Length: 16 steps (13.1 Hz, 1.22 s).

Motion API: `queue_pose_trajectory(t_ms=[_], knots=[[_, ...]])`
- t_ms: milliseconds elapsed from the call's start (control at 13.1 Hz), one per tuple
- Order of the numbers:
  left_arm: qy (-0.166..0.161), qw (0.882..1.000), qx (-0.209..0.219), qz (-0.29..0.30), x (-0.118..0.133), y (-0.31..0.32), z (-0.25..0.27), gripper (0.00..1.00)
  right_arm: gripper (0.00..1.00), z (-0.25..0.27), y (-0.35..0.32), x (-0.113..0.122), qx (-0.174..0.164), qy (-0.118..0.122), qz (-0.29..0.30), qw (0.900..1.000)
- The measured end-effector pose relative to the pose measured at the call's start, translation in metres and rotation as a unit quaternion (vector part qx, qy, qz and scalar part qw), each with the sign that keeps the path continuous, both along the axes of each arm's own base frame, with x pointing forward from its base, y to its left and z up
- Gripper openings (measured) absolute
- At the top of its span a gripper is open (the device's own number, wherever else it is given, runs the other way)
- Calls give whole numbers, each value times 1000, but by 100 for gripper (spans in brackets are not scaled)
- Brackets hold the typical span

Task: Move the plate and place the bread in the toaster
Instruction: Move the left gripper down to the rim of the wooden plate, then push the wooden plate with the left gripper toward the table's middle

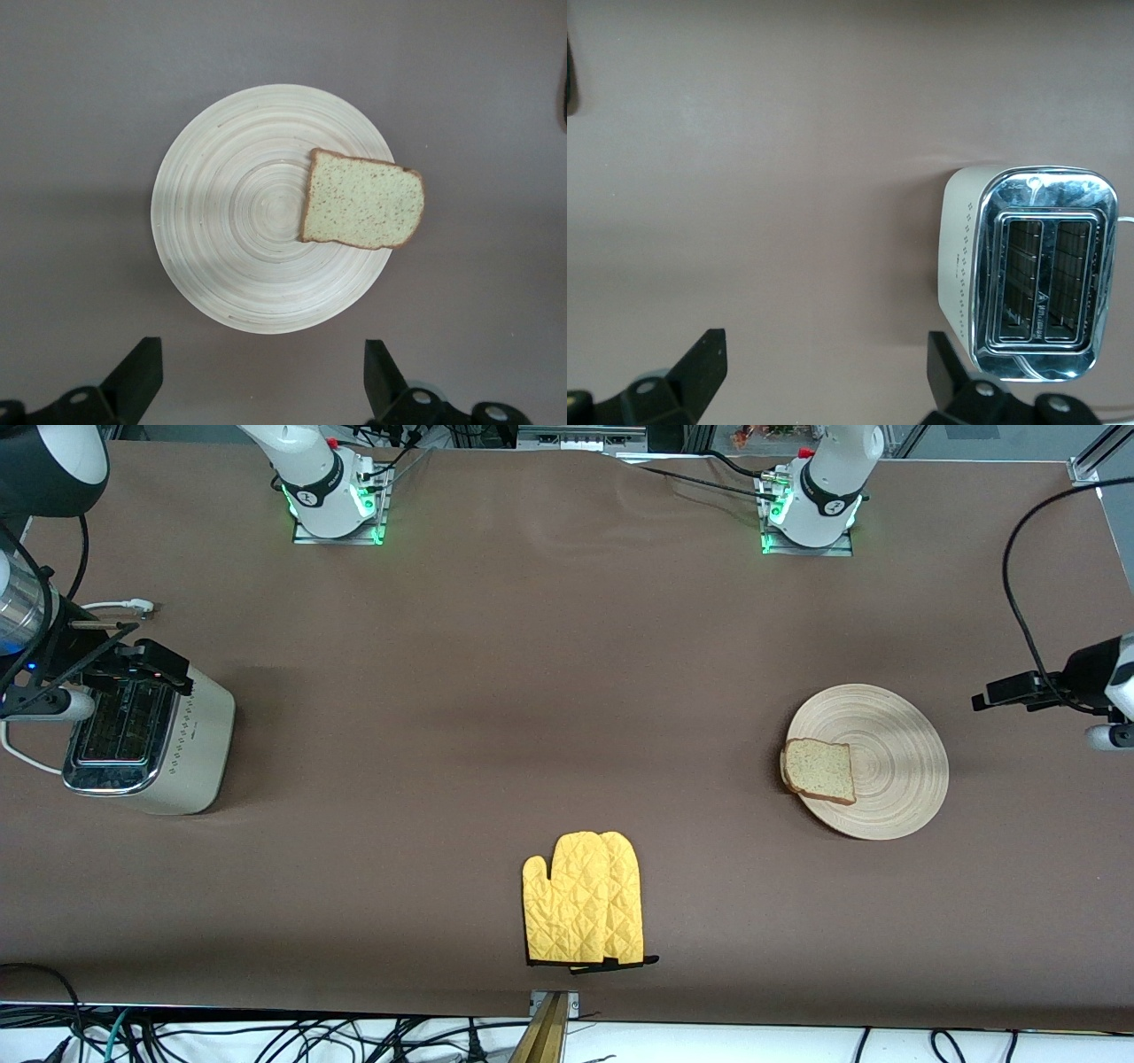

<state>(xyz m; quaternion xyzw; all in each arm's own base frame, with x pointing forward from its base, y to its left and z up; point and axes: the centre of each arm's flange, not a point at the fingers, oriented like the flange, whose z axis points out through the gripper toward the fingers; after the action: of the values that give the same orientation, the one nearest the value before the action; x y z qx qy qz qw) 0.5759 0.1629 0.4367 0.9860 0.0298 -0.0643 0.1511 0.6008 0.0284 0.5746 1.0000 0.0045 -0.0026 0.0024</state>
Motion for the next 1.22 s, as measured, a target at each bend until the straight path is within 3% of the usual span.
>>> queue_pose_trajectory(t_ms=[152,457,762,915,1220], knots=[[-10,997,-74,-4,-10,55,-47,100,100,0,0,0,0,0,0,1000],[-14,984,-176,28,-31,131,-153,100,100,0,0,0,0,0,0,1000],[-17,969,-239,51,-24,140,-251,100,100,0,0,0,0,0,0,1000],[-16,968,-244,57,-16,129,-281,78,100,0,0,0,0,0,0,1000],[-4,966,-253,43,-10,110,-290,33,100,0,0,0,0,0,0,1000]])
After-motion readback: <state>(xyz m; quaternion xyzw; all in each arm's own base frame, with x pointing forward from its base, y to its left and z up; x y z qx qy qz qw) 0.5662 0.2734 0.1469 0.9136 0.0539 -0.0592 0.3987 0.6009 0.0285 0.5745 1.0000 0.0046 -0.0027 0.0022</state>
